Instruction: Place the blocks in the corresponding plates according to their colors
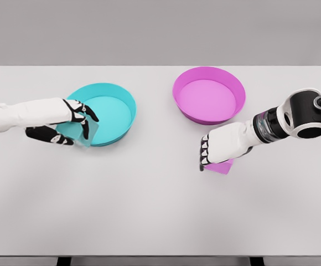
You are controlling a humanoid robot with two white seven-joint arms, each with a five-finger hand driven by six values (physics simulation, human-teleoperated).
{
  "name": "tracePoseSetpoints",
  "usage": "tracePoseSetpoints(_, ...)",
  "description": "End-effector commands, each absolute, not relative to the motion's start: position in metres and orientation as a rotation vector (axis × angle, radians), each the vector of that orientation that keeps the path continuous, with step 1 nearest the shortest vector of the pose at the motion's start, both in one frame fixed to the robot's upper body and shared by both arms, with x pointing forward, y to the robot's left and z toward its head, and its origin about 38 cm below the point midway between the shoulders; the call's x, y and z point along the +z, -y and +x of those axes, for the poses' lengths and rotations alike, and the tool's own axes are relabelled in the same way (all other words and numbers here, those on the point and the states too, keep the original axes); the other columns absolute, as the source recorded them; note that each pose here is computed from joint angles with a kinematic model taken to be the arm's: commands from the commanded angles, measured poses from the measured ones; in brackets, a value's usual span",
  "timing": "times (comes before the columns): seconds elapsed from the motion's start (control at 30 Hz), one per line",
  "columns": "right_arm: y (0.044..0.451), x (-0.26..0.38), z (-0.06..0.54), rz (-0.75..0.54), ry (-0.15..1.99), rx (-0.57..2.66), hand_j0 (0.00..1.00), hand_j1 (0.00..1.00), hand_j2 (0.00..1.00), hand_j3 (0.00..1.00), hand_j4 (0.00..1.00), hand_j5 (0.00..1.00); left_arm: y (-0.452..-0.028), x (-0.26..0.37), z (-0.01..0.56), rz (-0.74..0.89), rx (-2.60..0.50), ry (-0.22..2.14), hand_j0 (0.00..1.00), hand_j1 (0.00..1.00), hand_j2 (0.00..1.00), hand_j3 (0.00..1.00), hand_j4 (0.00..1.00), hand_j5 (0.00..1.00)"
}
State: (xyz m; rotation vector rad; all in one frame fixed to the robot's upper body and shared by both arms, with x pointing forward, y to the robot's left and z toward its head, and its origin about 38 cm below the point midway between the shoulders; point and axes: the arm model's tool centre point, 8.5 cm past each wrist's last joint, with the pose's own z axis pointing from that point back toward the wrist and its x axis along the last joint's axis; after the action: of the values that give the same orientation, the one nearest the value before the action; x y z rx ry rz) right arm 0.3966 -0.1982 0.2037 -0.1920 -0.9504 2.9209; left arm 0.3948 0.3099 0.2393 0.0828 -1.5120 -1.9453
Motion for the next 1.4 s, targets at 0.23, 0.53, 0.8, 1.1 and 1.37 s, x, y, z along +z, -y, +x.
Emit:
tracePoseSetpoints(0.23, 0.197, 0.206, 0.398, -0.197, 0.96, 2.918, 0.58, 0.58, 0.58, 0.58, 0.58, 0.58, -0.303, 0.221, 0.43, 0.064, -1.807, 1.552, 0.43, 0.43, 0.43, 0.43, 0.43, 0.43)
tracePoseSetpoints(0.53, 0.195, 0.214, 0.401, -0.216, 0.983, 2.91, 0.47, 0.47, 0.47, 0.47, 0.47, 0.47, -0.283, 0.189, 0.472, 0.012, -1.652, 1.561, 0.44, 0.44, 0.44, 0.44, 0.44, 0.44)
tracePoseSetpoints(0.8, 0.196, 0.232, 0.407, -0.246, 1.055, 2.857, 0.47, 0.47, 0.47, 0.47, 0.47, 0.47, -0.281, 0.168, 0.485, 0.006, -1.602, 1.515, 0.47, 0.47, 0.47, 0.47, 0.47, 0.47)
tracePoseSetpoints(1.1, 0.206, 0.281, 0.423, -0.339, 1.219, 2.713, 0.47, 0.47, 0.47, 0.47, 0.47, 0.47, -0.281, 0.163, 0.489, 0.005, -1.586, 1.504, 0.92, 0.92, 0.92, 0.92, 0.92, 0.92)
tracePoseSetpoints(1.37, 0.232, 0.301, 0.455, -0.422, 1.245, 2.554, 0.47, 0.47, 0.47, 0.47, 0.47, 0.47, -0.279, 0.176, 0.489, 0.014, -1.603, 1.539, 1.0, 1.0, 1.0, 1.0, 1.0, 1.0)
